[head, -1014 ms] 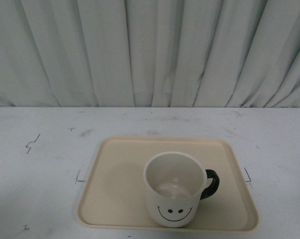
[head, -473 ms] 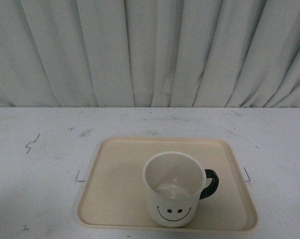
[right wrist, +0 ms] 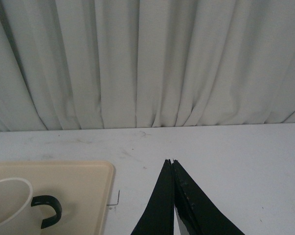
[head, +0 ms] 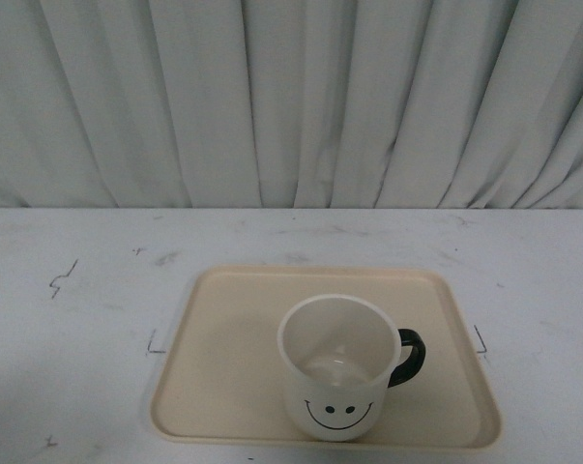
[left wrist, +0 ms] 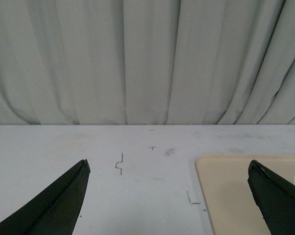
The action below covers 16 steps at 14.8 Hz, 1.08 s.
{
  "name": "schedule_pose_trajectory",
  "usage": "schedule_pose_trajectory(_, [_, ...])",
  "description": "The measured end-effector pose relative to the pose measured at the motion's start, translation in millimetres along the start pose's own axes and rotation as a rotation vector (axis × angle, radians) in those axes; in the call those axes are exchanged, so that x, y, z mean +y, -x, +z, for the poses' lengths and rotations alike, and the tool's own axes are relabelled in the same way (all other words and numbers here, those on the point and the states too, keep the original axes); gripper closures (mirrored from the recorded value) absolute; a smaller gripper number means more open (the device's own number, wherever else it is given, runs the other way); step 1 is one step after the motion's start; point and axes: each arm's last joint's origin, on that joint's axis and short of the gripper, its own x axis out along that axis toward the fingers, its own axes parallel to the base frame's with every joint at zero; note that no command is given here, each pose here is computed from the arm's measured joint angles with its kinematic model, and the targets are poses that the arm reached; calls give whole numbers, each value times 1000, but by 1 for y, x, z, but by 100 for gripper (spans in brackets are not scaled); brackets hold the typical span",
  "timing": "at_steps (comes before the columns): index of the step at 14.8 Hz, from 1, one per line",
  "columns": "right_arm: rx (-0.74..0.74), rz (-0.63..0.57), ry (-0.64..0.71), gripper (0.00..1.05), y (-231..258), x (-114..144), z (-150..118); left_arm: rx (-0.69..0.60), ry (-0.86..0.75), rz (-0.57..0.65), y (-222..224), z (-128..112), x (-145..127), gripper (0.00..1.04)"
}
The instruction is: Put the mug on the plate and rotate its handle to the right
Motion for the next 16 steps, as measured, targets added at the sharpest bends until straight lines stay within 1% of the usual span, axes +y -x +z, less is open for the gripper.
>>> schedule_pose_trajectory(4, [10,0,0,103,1,0,-1,0,0,0,0,0,0,7])
schedule_pose_trajectory(7, [58,4,0,103,7,0,-7,0,0,0,0,0,0,7])
schedule_pose_trajectory(9, [-2,3,0,103,11,0,-2,0,0,1,0,0,0,7])
schedule_pose_trajectory(10, [-11,3,0,103,11,0,0,0,0,0,0,0,0,7])
schedule_pose_trajectory(11, [16,3,0,103,11,0,-4,0,0,1,0,0,0,7])
schedule_pose_trajectory(12, [10,4,0,91,11,0,-3,0,0,0,0,0,0,7])
schedule_pose_trajectory(15, [10,4,0,15,11,0,-3,0,0,0,0,0,0,7])
schedule_pose_trajectory(16, [10,4,-2,8,11,0,-3,0,0,0,0,0,0,7])
